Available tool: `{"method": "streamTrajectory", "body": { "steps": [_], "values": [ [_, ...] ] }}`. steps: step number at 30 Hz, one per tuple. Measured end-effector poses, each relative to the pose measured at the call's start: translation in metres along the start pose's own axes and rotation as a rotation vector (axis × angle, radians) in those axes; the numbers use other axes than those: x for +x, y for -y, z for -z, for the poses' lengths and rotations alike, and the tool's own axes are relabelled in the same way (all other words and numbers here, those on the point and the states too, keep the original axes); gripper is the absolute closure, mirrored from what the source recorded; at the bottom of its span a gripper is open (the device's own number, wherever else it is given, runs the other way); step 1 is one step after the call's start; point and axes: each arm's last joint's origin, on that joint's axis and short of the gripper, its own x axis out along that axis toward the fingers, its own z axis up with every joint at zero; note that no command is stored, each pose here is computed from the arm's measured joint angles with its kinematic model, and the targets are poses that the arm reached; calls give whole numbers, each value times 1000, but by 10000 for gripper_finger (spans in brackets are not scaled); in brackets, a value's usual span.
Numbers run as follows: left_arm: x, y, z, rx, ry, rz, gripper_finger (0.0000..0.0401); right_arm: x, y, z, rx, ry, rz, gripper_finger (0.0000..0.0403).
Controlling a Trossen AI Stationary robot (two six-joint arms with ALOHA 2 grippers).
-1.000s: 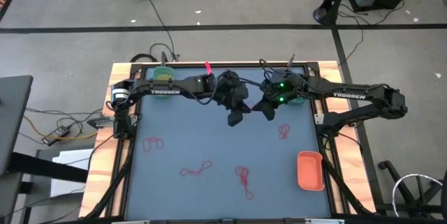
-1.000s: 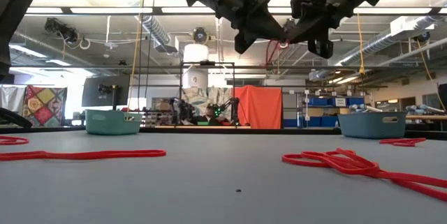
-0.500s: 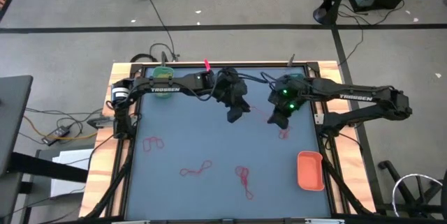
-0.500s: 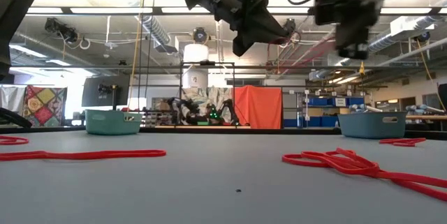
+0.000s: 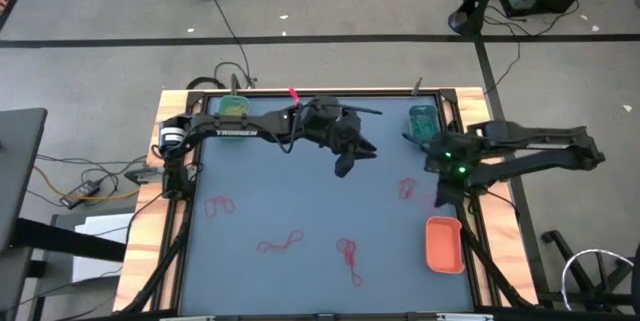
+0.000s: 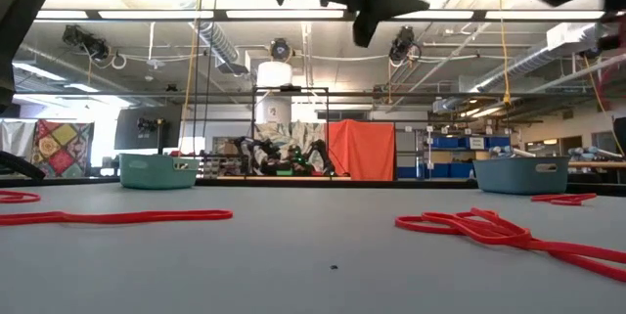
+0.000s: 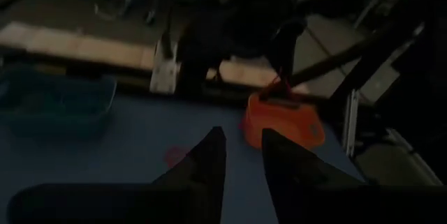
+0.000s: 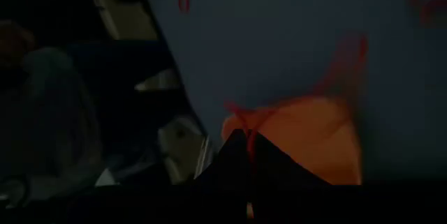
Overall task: Sort rubber bands into baskets
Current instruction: Put the red rubber band into the orange bin
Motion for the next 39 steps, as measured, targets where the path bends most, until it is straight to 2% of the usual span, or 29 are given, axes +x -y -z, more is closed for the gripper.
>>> {"method": "streamTrajectory", "body": {
  "steps": [2,8,15,25,29,32,39],
  "values": [
    [2,1,-2,4,29,1,302,-2,-1,11,23,-32,-3,399],
    [15,-6,11,-52,22,-119,302,-3,-3,35,95,-157,6,399],
    [32,-7,21,-128,57,-104,302,3,-8,45,121,-265,34,399],
    [48,2,33,-155,88,-191,302,17,-22,53,81,-382,47,399],
    [50,6,35,-152,100,-219,302,23,-27,55,47,-384,68,397],
    [51,9,34,-148,118,-245,302,28,-29,57,59,-375,105,376],
    [53,19,30,-134,178,-217,302,36,-32,62,21,-382,163,311]
  ]
}}
